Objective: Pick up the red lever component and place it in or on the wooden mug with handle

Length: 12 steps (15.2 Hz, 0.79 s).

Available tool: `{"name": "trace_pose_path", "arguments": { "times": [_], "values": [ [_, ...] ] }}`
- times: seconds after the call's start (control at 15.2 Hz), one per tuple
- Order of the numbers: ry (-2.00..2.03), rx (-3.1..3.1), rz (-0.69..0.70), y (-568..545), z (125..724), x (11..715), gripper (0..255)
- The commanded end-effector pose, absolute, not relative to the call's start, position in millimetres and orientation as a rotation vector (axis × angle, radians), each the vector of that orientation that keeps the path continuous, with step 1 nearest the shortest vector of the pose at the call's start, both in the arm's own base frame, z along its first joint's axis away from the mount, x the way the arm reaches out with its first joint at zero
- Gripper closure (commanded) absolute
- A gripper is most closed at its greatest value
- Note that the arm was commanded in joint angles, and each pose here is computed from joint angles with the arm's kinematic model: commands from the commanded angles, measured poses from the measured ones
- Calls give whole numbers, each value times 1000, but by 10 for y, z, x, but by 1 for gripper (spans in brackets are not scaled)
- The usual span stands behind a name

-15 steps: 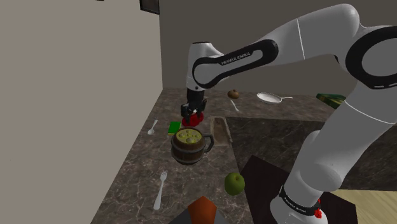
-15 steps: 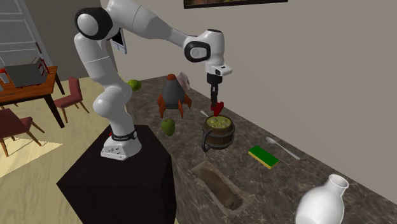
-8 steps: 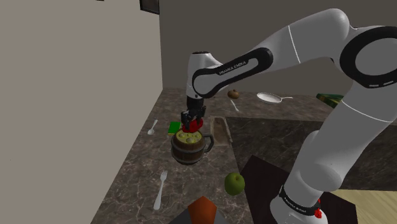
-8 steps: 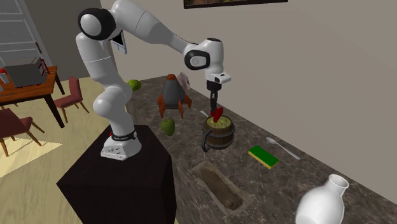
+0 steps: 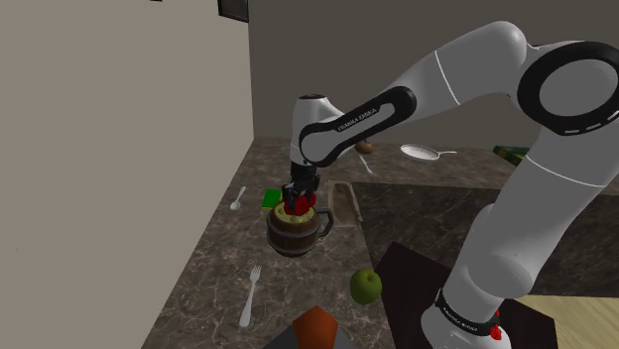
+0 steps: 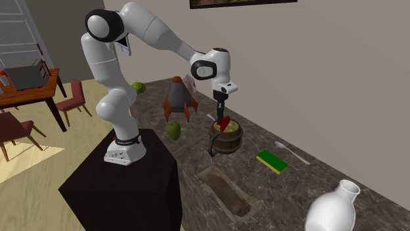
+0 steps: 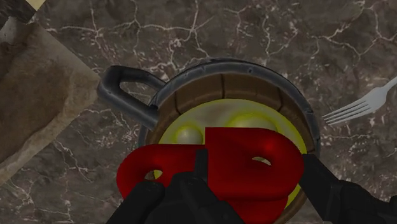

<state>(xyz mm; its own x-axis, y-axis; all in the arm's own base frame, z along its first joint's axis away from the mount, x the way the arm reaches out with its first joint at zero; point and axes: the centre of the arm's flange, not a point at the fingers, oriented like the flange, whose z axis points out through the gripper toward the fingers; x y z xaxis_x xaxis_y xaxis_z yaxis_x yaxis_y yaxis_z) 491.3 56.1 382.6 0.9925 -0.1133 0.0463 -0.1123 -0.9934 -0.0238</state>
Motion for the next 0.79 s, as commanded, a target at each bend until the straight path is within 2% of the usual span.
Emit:
{"name": "trace_pose_path", "arguments": {
  "times": [0.0, 0.26, 0.33, 0.73],
  "values": [
    [177, -3115, -73, 563, 3810, 4911, 255],
    [177, -3115, -73, 563, 3810, 4911, 255],
    [177, -3115, -73, 562, 3809, 4912, 0],
    [177, -3115, -73, 561, 3942, 4905, 0]
  ]
}}
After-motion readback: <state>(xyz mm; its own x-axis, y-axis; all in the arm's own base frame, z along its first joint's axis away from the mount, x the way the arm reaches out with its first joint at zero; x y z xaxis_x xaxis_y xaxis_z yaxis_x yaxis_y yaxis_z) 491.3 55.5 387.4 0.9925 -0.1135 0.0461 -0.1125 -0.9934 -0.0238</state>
